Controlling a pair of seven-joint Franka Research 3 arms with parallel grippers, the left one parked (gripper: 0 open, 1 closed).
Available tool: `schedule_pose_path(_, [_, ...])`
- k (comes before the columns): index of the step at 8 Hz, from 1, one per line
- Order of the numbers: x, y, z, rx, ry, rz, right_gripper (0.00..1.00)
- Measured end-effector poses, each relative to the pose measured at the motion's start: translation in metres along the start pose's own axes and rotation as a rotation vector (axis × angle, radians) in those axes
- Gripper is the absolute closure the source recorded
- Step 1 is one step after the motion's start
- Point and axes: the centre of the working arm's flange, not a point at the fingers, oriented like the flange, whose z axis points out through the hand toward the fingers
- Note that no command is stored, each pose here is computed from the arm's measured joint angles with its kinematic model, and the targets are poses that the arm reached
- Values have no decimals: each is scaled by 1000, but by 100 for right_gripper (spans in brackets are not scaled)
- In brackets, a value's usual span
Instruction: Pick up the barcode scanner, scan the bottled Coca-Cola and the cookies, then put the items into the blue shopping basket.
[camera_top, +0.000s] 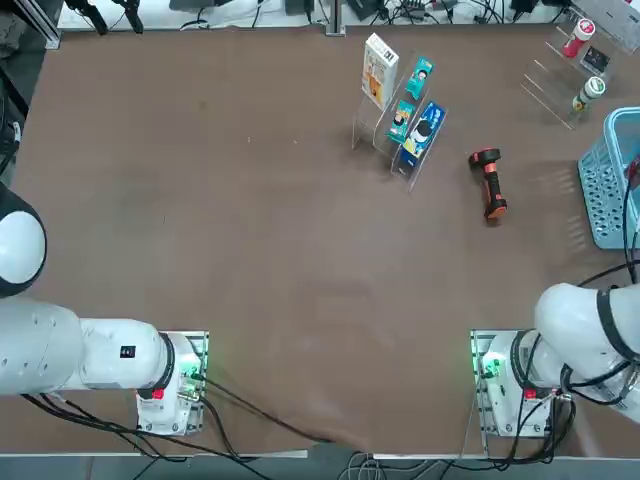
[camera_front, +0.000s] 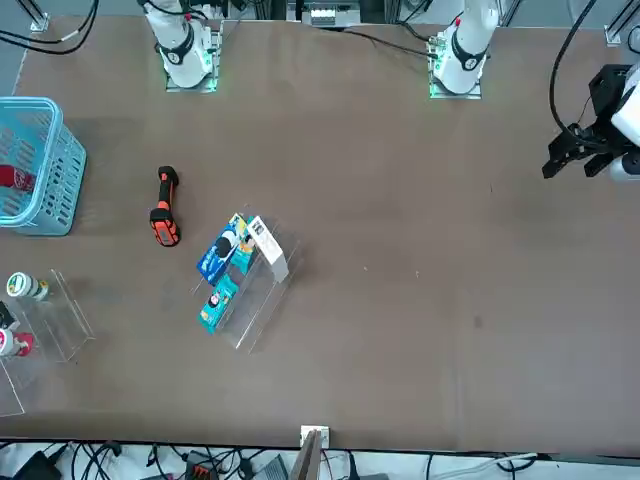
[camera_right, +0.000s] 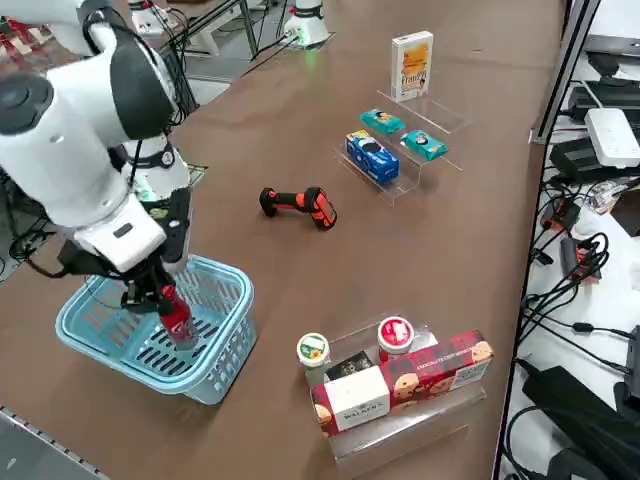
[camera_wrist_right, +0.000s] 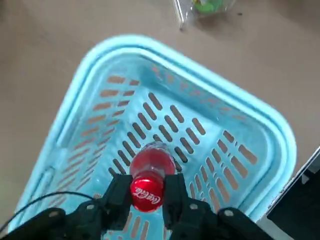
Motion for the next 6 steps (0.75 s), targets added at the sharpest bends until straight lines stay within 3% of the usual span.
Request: schedule_pose_path(6, [3,5,41,-3,28,9,64])
